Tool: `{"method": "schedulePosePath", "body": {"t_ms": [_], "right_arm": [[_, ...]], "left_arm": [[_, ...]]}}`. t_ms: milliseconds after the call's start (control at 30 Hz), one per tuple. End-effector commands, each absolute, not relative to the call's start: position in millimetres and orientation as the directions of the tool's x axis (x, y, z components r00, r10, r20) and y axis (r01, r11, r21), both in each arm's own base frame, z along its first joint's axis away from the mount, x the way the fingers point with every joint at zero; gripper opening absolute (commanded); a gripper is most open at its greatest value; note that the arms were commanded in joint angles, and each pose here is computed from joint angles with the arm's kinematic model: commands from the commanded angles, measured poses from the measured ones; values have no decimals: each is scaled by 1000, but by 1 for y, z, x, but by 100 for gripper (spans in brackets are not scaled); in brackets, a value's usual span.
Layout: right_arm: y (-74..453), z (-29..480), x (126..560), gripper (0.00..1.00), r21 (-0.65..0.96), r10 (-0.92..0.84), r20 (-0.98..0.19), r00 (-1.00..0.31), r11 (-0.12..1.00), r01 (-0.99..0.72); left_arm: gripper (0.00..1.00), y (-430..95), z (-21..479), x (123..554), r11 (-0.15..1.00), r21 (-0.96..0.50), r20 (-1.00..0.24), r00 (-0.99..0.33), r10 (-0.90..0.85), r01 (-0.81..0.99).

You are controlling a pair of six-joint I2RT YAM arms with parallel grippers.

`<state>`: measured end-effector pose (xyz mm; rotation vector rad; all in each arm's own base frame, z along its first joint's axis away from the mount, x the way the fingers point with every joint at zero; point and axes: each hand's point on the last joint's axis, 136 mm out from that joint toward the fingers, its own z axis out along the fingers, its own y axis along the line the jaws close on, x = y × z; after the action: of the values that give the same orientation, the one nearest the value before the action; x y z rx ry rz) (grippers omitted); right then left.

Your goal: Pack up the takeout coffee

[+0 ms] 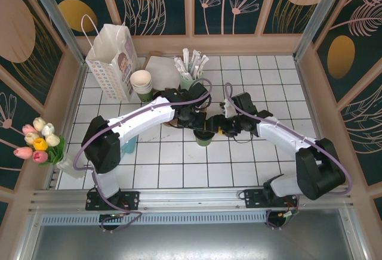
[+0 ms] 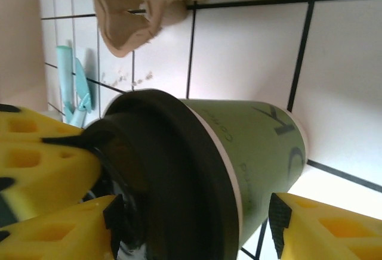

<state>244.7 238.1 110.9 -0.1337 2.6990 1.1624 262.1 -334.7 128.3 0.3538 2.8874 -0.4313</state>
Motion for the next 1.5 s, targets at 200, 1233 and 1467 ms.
{"method": "schedulePosePath", "body": {"t_ms": [200,1233,1467], "right_arm": [[230,91,240,54,654,7,-200,-980,745,-128],[229,78,236,48,614,21,-185,-982,783,-99],[218,53,230,46,565,31,-153,-988,823,-62]], "left_arm": [[18,-349,134,251,884,-336,-219,-940,263,326],[25,-310,92,245,681,-732,-47,-997,-56,-4],[15,-273,21,207,801,-592,87,-995,-54,-96]]}}
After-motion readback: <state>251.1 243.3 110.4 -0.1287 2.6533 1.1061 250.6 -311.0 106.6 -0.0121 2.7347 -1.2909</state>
